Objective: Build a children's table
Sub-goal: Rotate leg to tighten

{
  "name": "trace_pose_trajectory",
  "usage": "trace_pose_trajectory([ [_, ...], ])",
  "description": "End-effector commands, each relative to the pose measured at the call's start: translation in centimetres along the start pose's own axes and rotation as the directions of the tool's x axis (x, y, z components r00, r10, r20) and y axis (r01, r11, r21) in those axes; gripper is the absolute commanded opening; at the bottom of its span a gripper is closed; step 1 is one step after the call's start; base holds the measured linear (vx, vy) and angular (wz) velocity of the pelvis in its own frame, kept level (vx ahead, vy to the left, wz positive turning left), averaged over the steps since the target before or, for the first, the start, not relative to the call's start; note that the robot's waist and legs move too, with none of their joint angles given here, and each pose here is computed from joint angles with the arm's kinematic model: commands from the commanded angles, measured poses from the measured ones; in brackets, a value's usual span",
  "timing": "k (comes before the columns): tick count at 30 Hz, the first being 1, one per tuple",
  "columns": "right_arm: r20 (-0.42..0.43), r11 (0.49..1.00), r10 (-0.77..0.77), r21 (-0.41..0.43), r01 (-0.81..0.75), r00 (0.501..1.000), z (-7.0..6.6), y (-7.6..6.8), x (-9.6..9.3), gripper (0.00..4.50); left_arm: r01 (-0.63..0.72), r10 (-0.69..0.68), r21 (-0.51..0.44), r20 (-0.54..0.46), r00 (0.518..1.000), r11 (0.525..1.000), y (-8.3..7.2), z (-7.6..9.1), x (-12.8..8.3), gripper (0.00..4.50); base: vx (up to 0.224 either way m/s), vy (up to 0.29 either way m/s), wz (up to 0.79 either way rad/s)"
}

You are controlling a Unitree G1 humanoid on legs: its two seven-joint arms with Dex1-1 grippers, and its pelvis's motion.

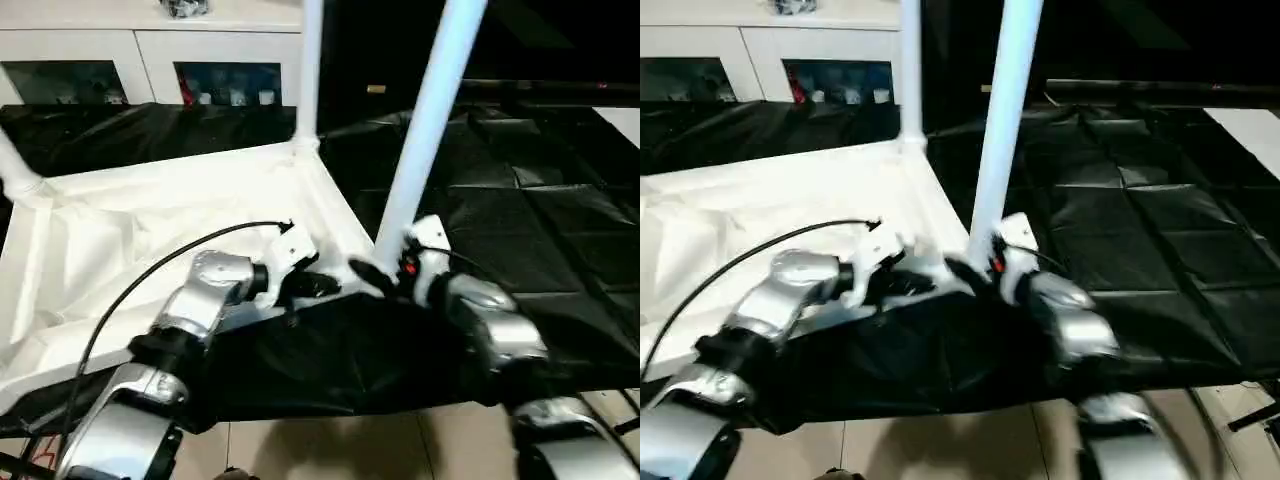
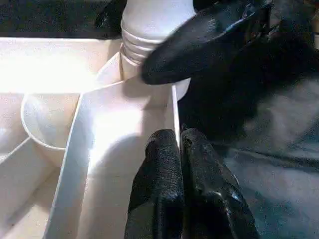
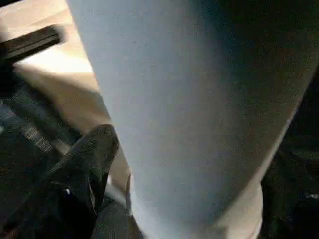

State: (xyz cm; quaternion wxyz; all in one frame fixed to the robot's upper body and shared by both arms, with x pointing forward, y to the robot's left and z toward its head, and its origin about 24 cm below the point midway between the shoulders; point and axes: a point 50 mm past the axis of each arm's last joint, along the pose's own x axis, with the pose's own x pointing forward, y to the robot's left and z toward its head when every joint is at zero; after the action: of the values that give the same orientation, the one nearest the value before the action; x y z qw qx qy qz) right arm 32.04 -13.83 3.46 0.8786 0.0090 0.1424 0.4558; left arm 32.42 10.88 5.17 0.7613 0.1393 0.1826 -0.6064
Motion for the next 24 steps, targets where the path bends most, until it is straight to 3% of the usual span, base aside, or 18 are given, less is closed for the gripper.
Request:
trace_pose_trajectory([
  [1, -0.026, 0.987, 0.160, -0.011, -0.160, 0.987, 0.1, 1.7, 0.9, 3.92, 0.117, -0.118, 0.039, 0.026, 0.993, 0.992, -1.2, 0.5, 1.4, 0.00, 0.000, 0.000, 0.00],
  [9, -0.095, 0.955, 0.293, -0.007, -0.295, 0.951, -0.1, 1.4, -1.3, 3.76, 0.180, -0.179, 0.055, -0.028, 0.983, 0.982, -0.7, 0.0, -0.4, 0.00, 0.000, 0.000, 0.00],
  [18, -0.103, 0.958, 0.284, -0.009, -0.286, 0.953, -0.4, 1.4, -1.6, 2.89, 0.204, -0.203, 0.052, -0.030, 0.979, 0.978, -0.7, 0.0, -0.6, 0.00, 0.000, 0.000, 0.00],
  [24, -0.088, 0.960, 0.280, 0.005, -0.280, 0.956, -0.5, 2.0, -1.2, 2.72, 0.178, -0.179, 0.026, 0.001, 0.984, 0.984, -0.9, -0.1, -0.1, 0.00, 0.000, 0.000, 0.00],
])
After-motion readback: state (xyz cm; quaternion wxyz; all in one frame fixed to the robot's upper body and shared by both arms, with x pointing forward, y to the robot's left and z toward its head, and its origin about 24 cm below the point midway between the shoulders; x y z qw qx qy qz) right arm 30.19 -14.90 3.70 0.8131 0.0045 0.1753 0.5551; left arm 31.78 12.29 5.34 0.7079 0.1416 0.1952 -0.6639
